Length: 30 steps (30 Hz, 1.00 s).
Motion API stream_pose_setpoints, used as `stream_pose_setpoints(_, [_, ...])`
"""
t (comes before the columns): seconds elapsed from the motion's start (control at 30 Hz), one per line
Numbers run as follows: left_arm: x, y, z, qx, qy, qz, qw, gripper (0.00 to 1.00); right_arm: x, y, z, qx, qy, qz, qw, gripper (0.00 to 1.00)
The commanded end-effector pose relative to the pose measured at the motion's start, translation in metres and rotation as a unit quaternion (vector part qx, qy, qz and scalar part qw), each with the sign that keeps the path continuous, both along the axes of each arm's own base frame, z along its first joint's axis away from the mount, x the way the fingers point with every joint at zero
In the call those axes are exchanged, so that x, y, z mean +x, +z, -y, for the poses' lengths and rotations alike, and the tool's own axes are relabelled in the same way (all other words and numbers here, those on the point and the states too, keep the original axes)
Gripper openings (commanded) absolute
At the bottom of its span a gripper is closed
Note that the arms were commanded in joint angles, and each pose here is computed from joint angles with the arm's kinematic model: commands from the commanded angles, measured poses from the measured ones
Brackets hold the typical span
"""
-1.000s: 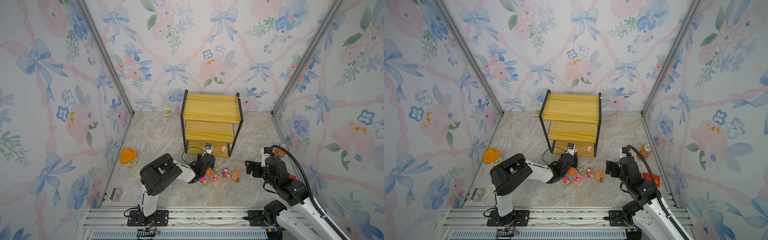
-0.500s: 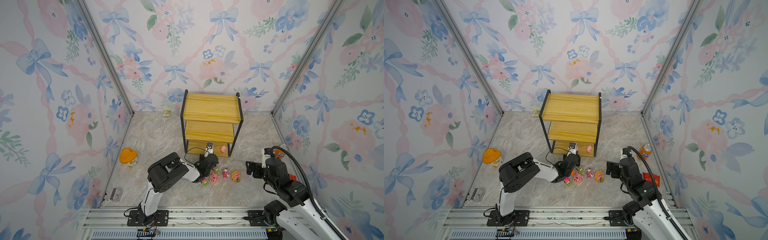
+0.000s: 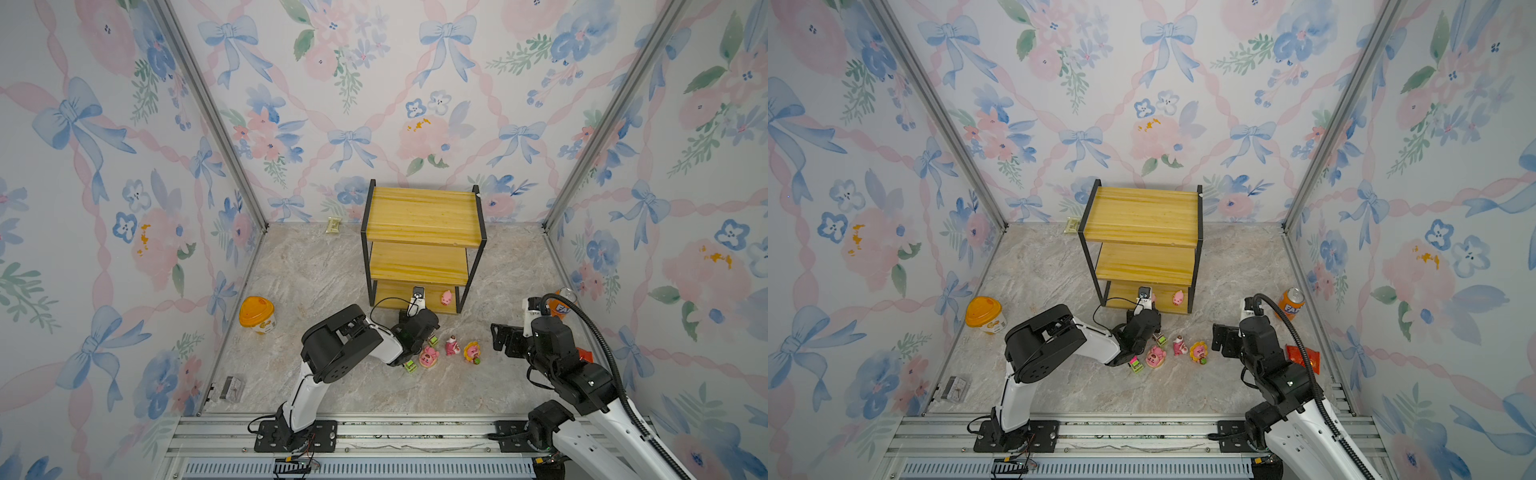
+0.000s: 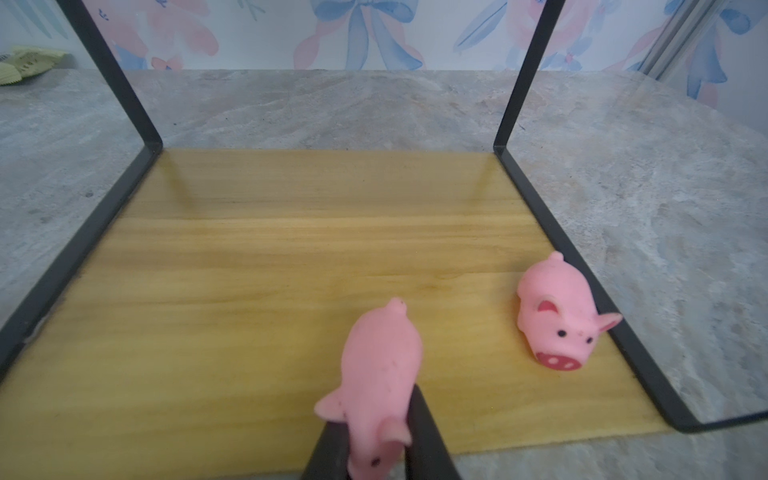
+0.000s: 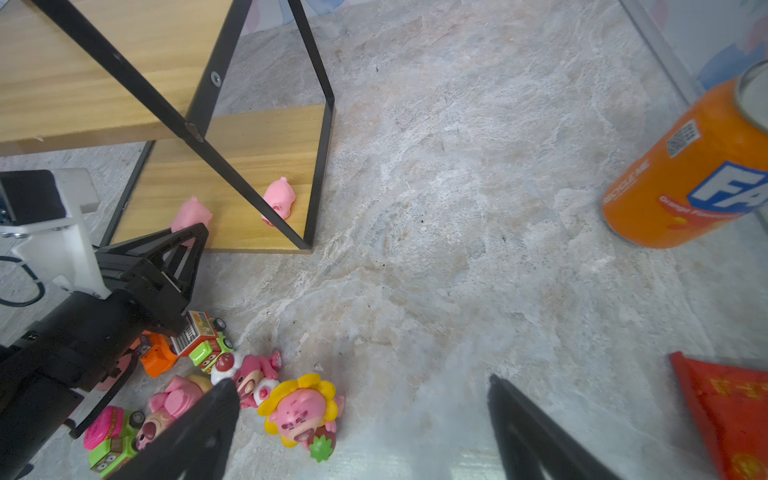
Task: Place and organize the plastic toys onto the shelf
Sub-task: 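Lift the pink pig with the left gripper and carry it onto the bottom shelf, then lower the pig beside the other pig and open the left gripper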
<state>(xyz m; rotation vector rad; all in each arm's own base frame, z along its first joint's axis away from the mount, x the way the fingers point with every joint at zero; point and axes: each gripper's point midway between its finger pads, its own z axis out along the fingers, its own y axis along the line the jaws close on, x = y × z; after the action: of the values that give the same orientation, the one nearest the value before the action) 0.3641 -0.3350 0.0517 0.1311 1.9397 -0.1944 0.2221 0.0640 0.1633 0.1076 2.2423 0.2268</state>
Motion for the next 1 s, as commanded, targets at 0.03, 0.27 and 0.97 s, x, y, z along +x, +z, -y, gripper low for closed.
stream_pose_setpoints(0.03, [0.005, -0.006, 0.003, 0.013, 0.009, 0.007, 1.000, 0.20, -0.001, -0.004, 0.000, 0.004, -0.001, -0.003, 1.000, 0.96])
stream_pose_setpoints(0.27, [0.008, -0.013, 0.001, 0.012, 0.014, 0.001, 1.000, 0.21, 0.000, -0.003, 0.000, 0.003, 0.000, -0.003, 1.000, 0.96])
stream_pose_setpoints(0.97, [0.020, -0.019, 0.001, 0.018, 0.025, -0.018, 0.999, 0.27, 0.003, -0.007, 0.000, 0.004, 0.000, -0.008, 1.000, 0.97])
